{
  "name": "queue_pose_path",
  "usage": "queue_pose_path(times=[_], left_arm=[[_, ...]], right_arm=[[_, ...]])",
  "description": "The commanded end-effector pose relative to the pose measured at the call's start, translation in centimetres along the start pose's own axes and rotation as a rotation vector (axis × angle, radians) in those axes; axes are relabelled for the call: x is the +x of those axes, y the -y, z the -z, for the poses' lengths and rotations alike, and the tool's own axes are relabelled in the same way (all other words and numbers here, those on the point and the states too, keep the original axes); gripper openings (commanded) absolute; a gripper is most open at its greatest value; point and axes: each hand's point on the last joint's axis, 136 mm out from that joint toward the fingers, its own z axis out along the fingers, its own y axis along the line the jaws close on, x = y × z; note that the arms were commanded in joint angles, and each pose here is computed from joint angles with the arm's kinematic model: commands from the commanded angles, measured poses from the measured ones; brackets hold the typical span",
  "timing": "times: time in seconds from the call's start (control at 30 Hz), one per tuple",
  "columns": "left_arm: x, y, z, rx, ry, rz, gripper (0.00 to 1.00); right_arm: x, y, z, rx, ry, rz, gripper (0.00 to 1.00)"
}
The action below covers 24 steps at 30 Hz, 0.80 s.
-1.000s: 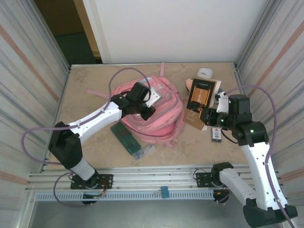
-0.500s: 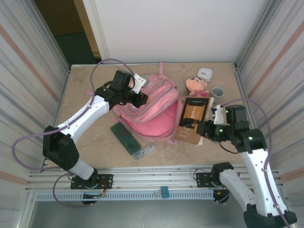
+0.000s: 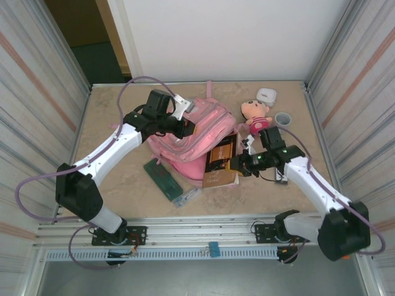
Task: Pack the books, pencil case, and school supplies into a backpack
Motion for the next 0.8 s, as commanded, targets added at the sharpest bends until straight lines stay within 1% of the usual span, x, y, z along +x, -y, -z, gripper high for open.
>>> queue_pose_path(times=[0.0, 0.03, 0.1, 0.13, 0.17, 0.23, 0.27, 0.33, 0.43, 0.5, 0.57, 0.7, 0.77], left_arm=[[-5.2, 2.7, 2.3, 0.077, 0.168, -0.09, 0.0], [-5.0, 2.5, 2.3, 0.072, 0.164, -0.088, 0.0], [-4.7, 2.3, 2.2, 0.061, 0.16, -0.083, 0.0], [-4.4, 2.2, 2.1, 0.058, 0.156, -0.081, 0.0], [-4.2, 2.0, 2.0, 0.052, 0.151, -0.077, 0.0], [-3.9, 1.8, 1.9, 0.044, 0.146, -0.07, 0.0], [-3.8, 1.7, 1.9, 0.039, 0.144, -0.068, 0.0], [-3.5, 1.4, 1.7, 0.027, 0.14, -0.057, 0.0], [-3.4, 1.0, 1.4, 0.018, 0.141, -0.043, 0.0], [-3.3, 0.9, 1.2, 0.019, 0.144, -0.031, 0.0], [-3.4, 0.8, 1.0, 0.02, 0.148, -0.02, 0.0], [-3.6, 0.8, 0.9, 0.027, 0.159, 0.0, 0.0], [-3.8, 0.9, 0.8, 0.032, 0.169, 0.013, 0.0]], right_arm=[[-2.5, 0.1, -0.7, -0.013, 0.017, 0.018, 0.0], [-3.1, 1.0, -0.9, 0.016, 0.018, -0.004, 0.0], [-4.2, 3.3, -1.0, 0.119, 0.032, -0.038, 0.11], [-4.6, 4.5, -0.8, 0.186, 0.042, -0.043, 0.18], [-4.9, 5.5, -0.4, 0.258, 0.05, -0.05, 0.29], [-5.3, 6.8, 0.5, 0.359, 0.062, -0.055, 0.46], [-5.4, 6.9, 1.2, 0.396, 0.077, -0.055, 0.5], [-5.4, 6.7, 2.6, 0.443, 0.116, -0.048, 0.54], [-4.6, 5.9, 5.1, 0.487, 0.193, -0.055, 0.58], [-3.7, 5.3, 6.1, 0.484, 0.251, -0.078, 0.59], [-2.7, 4.6, 6.4, 0.439, 0.308, -0.108, 0.6], [-1.4, 2.8, 5.6, 0.25, 0.455, -0.169, 0.64], [-1.1, 2.9, 5.2, 0.164, 0.533, -0.234, 0.69]])
